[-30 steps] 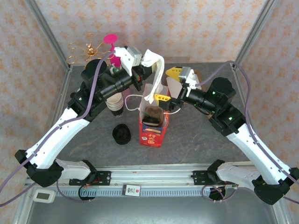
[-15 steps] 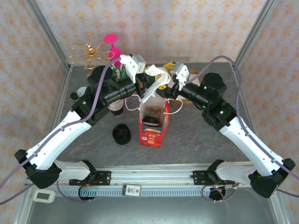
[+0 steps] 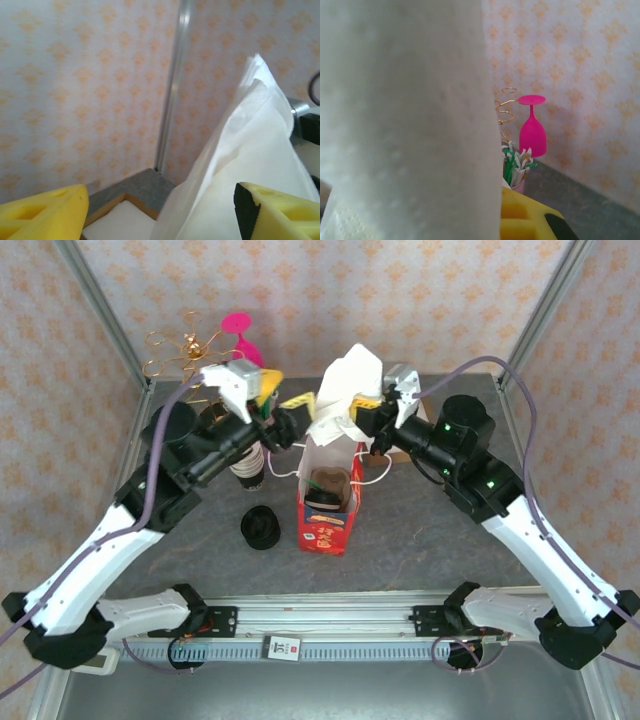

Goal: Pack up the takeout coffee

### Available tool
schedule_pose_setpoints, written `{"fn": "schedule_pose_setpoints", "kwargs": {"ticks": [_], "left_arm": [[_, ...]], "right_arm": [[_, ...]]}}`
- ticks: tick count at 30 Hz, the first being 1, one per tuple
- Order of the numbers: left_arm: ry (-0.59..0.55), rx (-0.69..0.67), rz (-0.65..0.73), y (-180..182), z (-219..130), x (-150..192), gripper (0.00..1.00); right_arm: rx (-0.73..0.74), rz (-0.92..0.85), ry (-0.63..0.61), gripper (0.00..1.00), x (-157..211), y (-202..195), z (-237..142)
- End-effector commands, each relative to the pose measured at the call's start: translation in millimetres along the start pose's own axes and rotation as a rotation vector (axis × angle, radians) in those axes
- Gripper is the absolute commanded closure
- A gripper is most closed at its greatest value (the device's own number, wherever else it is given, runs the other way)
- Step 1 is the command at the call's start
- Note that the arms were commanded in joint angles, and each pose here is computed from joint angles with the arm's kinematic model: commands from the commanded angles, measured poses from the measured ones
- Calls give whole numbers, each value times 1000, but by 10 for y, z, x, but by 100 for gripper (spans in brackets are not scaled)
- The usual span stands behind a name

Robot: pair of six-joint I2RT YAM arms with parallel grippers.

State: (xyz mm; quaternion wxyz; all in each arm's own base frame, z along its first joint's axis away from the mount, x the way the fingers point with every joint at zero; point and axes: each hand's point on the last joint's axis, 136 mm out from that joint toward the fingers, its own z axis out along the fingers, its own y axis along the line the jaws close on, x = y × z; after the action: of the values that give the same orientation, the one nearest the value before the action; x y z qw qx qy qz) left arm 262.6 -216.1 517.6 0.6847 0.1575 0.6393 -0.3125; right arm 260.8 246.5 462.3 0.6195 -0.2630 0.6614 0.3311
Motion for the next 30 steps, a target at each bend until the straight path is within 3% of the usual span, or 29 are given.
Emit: {"fn": "schedule_pose_setpoints", "kwargs": {"ticks": [1, 3, 7, 15, 24, 30], "left_arm": [[19, -244, -122, 423, -309, 108, 21], [83, -323, -176, 559, -421, 324, 21], [233, -358, -252, 604, -479, 772, 22], [460, -289, -364, 451, -341, 1560, 31], [626, -273, -339, 384, -255, 2089, 31], [714, -286, -297, 371, -233, 2377, 29]], "right_arm": [[194, 318, -40, 100, -147, -221, -169], [280, 432, 4, 100, -28, -279, -110], [455, 563, 96, 100, 282, -255, 101], [705, 563, 135, 100, 716, -68, 232], [806, 590, 150, 100, 990, -127, 55], [827, 577, 139, 100, 938, -162, -29]]}}
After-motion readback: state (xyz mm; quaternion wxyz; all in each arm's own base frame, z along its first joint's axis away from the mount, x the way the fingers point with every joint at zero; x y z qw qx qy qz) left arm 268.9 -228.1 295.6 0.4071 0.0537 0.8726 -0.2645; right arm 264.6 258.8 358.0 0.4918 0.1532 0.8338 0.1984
